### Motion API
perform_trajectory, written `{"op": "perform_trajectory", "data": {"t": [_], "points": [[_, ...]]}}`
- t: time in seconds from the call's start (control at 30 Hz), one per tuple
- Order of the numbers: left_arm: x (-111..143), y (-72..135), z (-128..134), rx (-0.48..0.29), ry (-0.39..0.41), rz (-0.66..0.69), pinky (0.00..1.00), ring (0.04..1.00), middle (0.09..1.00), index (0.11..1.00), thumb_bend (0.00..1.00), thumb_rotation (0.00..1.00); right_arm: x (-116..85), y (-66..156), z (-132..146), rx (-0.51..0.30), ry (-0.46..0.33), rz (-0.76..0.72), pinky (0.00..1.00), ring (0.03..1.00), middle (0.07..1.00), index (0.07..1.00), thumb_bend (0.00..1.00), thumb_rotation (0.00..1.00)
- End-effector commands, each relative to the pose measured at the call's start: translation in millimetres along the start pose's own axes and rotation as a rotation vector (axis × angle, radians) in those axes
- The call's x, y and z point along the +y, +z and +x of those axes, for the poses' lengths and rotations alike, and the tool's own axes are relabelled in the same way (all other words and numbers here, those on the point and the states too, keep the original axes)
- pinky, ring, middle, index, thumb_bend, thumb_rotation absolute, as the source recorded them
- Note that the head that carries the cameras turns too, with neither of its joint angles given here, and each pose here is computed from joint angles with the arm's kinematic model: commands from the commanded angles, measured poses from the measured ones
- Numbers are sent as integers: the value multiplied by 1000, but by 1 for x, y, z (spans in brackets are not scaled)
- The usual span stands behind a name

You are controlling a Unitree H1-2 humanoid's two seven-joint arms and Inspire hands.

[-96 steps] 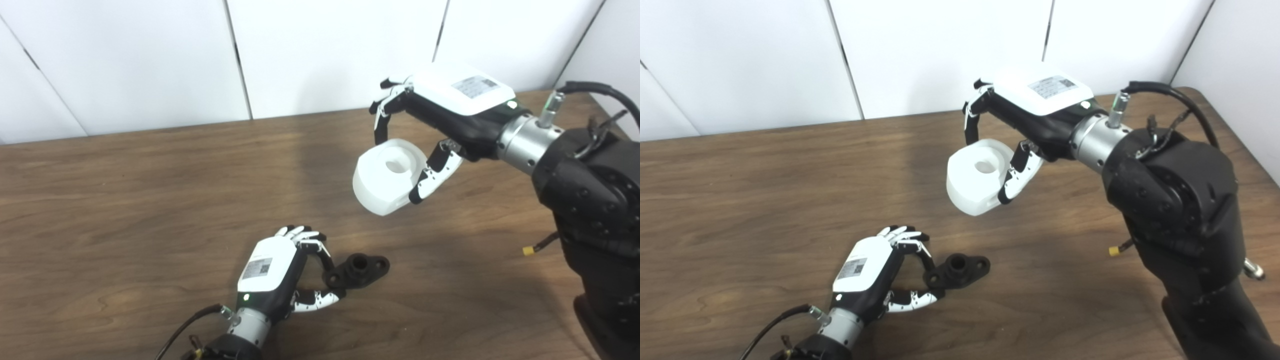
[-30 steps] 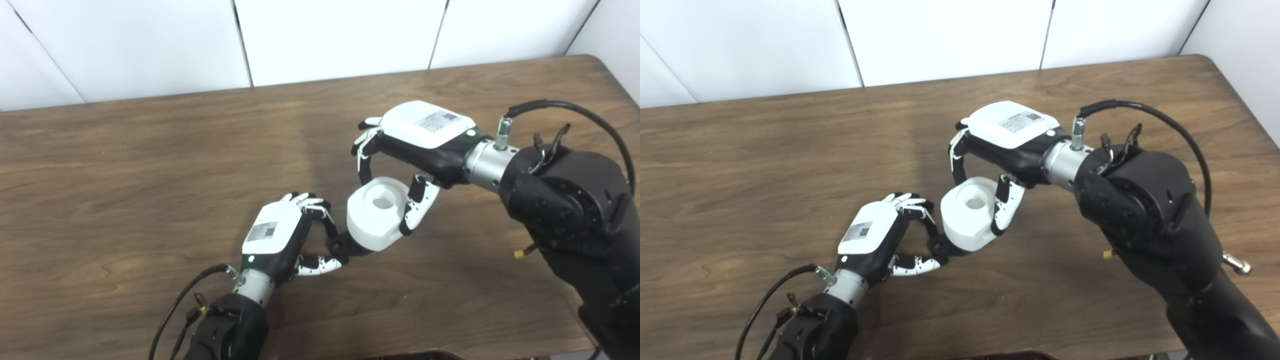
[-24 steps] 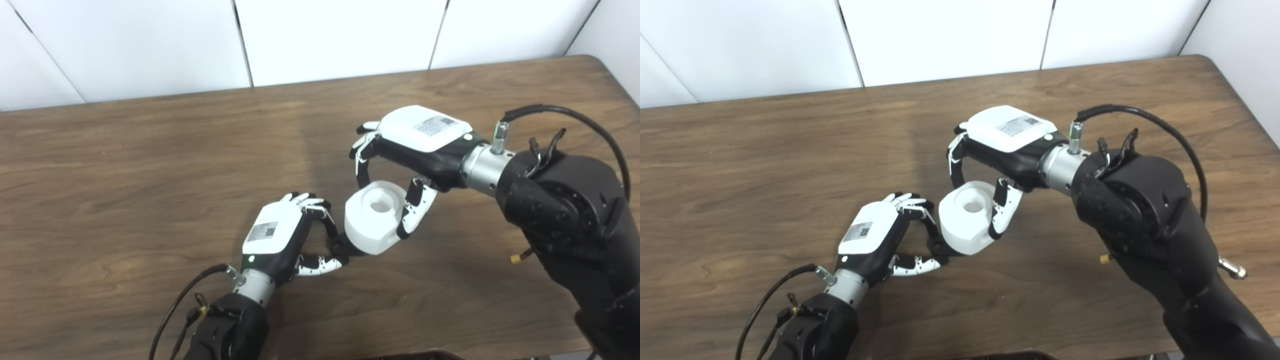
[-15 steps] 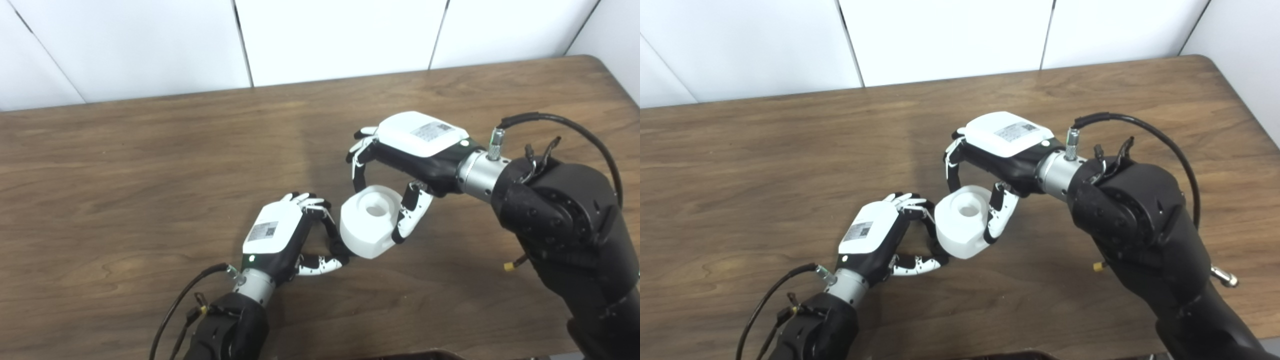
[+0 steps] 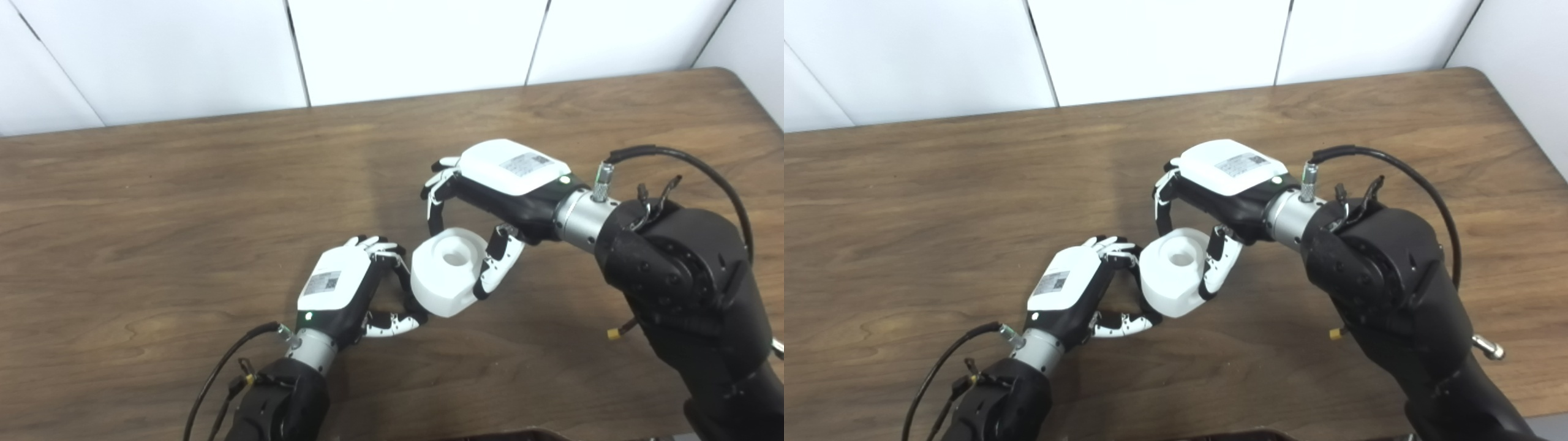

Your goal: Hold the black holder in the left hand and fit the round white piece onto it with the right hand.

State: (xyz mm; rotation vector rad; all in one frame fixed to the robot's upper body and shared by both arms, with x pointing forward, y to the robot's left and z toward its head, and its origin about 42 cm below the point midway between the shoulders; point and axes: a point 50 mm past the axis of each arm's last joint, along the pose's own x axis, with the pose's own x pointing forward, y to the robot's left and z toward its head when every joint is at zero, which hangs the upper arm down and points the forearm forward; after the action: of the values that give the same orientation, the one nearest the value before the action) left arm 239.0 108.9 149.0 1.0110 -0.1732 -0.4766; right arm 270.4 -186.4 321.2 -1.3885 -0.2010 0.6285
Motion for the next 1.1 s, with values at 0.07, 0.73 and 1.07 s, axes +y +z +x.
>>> {"op": "perform_trajectory", "data": {"t": [0.07,0.73,1.07], "points": [[6,8,3,-26,24,7,952,892,811,487,517,57,-13,5,-5,-12,-69,-50,864,939,822,482,525,135],[6,8,3,-25,20,6,951,891,809,487,517,56,-9,7,-7,-5,-78,-76,856,931,816,481,525,134],[7,8,3,-27,16,12,953,893,812,487,517,57,-6,7,-10,-1,-89,-63,854,925,816,481,525,134]]}}
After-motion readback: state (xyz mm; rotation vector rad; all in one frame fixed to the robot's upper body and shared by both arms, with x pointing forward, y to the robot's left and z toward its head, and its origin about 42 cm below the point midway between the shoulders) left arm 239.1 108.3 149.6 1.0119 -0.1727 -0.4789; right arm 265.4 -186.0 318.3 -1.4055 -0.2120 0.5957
